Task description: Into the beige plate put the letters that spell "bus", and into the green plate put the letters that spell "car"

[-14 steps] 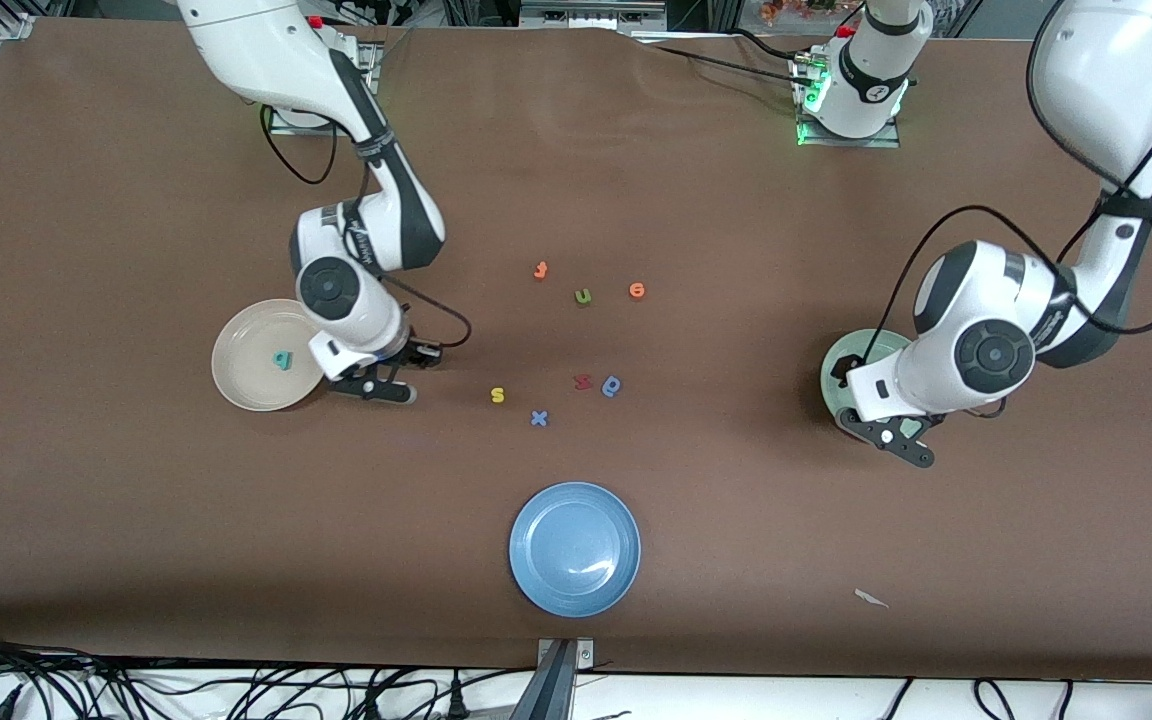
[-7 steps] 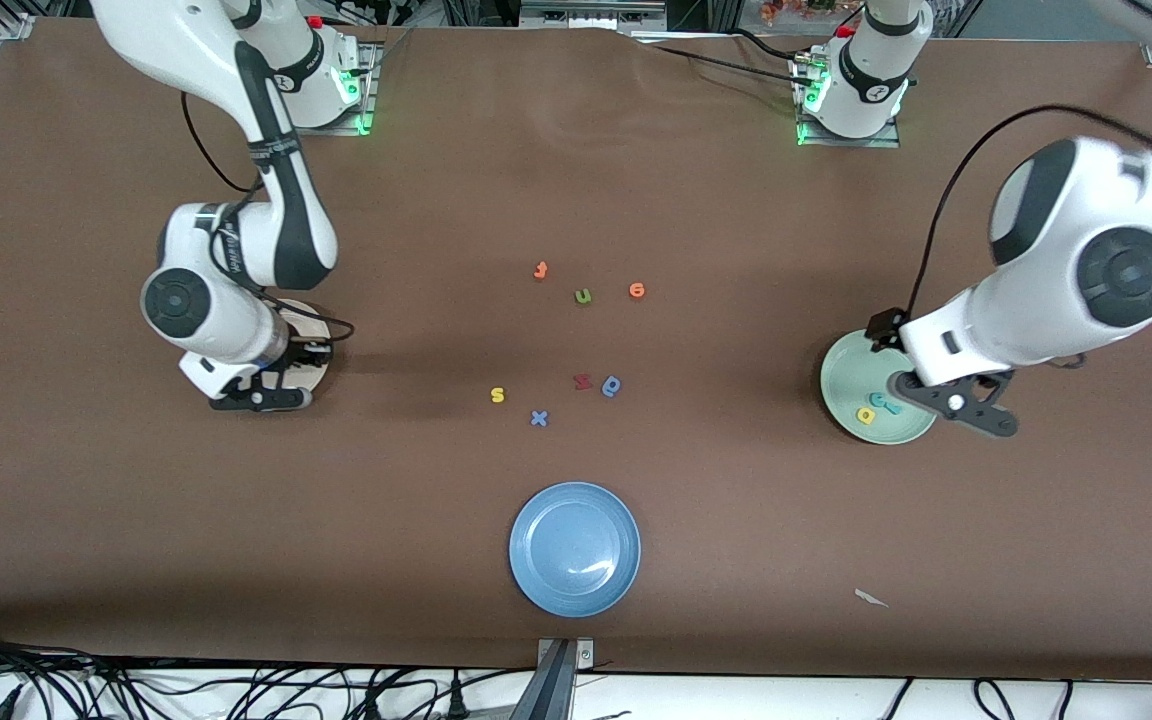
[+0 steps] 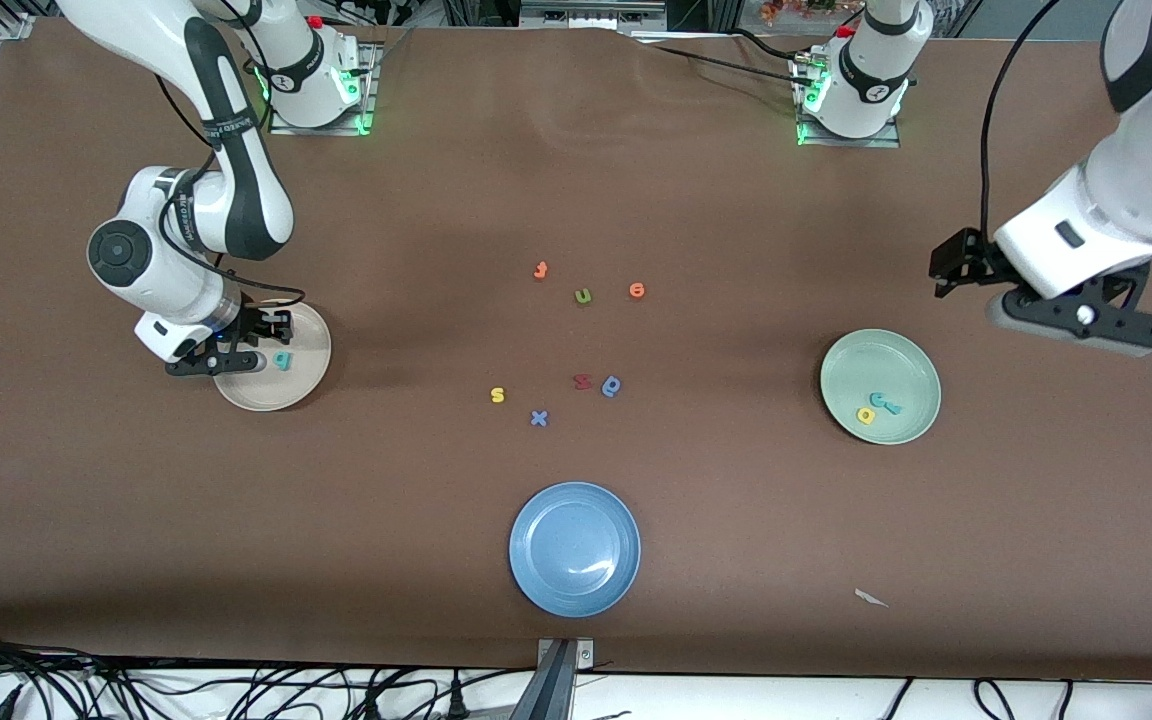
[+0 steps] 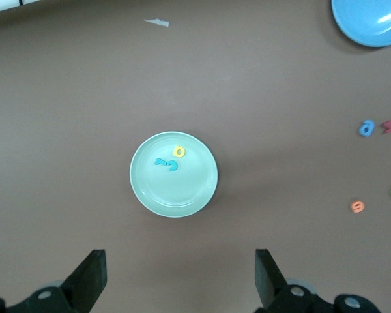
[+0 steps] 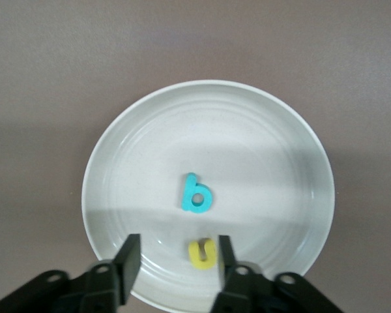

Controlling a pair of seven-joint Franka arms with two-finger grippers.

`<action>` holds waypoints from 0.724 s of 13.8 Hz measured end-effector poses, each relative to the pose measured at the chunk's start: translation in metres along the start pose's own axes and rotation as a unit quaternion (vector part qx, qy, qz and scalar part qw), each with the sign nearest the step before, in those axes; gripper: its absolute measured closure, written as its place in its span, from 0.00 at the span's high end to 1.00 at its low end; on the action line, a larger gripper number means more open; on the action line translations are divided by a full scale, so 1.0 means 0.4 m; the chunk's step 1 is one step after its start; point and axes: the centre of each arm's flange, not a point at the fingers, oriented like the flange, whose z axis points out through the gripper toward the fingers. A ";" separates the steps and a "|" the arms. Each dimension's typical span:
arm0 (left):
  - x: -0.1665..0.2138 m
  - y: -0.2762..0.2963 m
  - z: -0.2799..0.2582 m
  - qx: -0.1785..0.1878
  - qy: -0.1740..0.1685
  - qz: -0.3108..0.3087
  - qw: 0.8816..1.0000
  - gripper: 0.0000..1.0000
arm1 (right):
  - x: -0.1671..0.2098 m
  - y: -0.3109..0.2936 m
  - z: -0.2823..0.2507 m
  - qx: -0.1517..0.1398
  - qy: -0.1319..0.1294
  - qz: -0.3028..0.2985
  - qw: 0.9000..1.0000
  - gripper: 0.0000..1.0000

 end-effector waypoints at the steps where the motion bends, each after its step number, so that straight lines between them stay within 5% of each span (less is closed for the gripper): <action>1: -0.025 -0.021 0.004 -0.020 0.013 -0.015 1.000 1.00 | 0.009 -0.016 -0.010 0.001 0.005 0.008 1.000 0.76; 4: -0.095 -0.043 0.050 -0.016 0.030 -0.029 0.999 1.00 | 0.061 -0.176 -0.049 0.012 0.029 0.030 0.999 1.00; 10: -0.129 -0.036 0.042 -0.014 -0.014 -0.026 0.999 1.00 | 0.162 -0.508 -0.004 0.025 0.039 0.089 0.995 1.00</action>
